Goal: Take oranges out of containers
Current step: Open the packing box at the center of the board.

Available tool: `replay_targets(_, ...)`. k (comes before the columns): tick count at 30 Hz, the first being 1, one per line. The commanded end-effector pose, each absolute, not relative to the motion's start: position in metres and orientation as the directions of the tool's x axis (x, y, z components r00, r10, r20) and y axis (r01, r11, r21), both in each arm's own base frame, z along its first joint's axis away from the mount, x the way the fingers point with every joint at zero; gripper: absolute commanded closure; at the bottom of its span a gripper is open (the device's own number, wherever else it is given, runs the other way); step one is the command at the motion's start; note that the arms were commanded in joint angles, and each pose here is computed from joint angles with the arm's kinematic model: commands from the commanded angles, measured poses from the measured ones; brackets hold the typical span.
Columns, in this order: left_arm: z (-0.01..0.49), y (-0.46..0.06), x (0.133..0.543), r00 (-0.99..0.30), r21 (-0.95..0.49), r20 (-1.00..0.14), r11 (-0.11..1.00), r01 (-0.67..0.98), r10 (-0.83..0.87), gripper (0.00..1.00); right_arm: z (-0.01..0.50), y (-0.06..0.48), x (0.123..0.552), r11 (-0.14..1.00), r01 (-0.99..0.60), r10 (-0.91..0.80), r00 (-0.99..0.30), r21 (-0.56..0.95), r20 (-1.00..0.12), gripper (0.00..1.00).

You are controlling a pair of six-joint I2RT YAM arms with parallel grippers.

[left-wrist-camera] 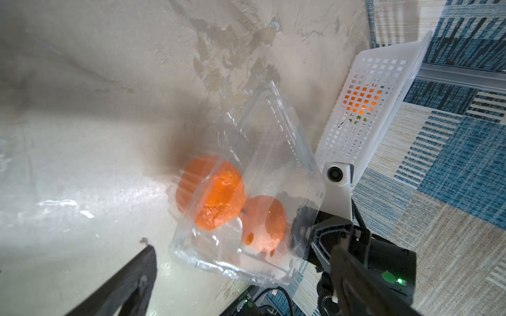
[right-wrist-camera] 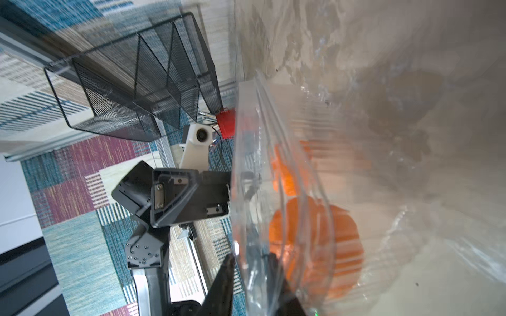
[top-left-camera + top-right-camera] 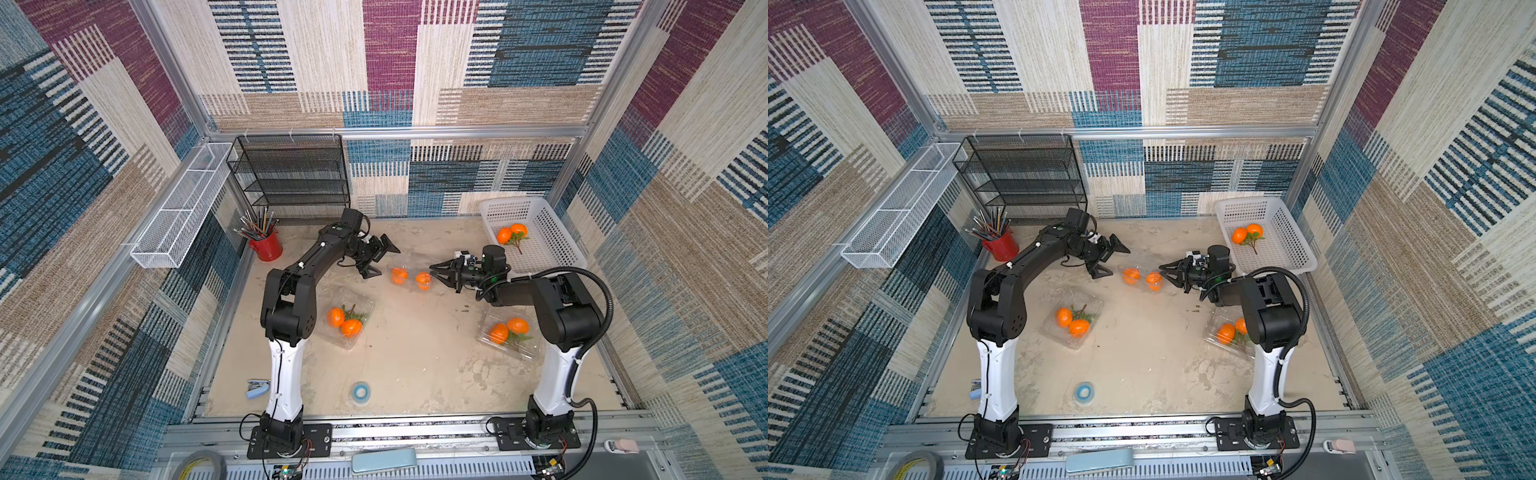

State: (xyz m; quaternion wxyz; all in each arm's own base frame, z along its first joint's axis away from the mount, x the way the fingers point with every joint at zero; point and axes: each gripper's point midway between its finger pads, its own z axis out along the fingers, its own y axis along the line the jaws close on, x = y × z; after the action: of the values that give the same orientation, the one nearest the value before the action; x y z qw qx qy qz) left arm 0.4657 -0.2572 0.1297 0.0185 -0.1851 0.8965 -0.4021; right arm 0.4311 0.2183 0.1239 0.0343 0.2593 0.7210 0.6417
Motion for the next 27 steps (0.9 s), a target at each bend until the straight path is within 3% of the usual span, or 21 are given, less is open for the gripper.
replay_targets(1,0.140,-0.253,0.462,-0.915,-0.724,0.129,0.594,-0.350,-0.381,0.00,0.142,0.215,0.440,-0.066,0.364,0.455,-0.817,0.929,0.353,0.79)
replay_targets(12,0.168,-0.267,0.456,-0.891,-0.876,0.139,0.366,-0.313,-0.432,0.05,0.155,0.208,0.471,-0.163,0.414,0.530,-0.728,0.895,0.434,0.83)
replay_targets(17,0.164,-0.274,0.447,-0.890,-0.889,0.119,0.353,-0.293,-0.439,0.07,0.154,0.208,0.477,-0.191,0.426,0.533,-0.712,0.884,0.458,0.83)
replay_targets(21,0.152,-0.287,0.446,-0.871,-0.895,0.169,0.299,-0.332,-0.461,0.12,0.152,0.212,0.474,-0.201,0.440,0.526,-0.705,0.875,0.475,0.83)
replay_targets(27,0.144,-0.303,0.443,-0.873,-0.888,0.169,0.314,-0.337,-0.458,0.19,0.151,0.218,0.470,-0.199,0.445,0.514,-0.711,0.873,0.480,0.83)
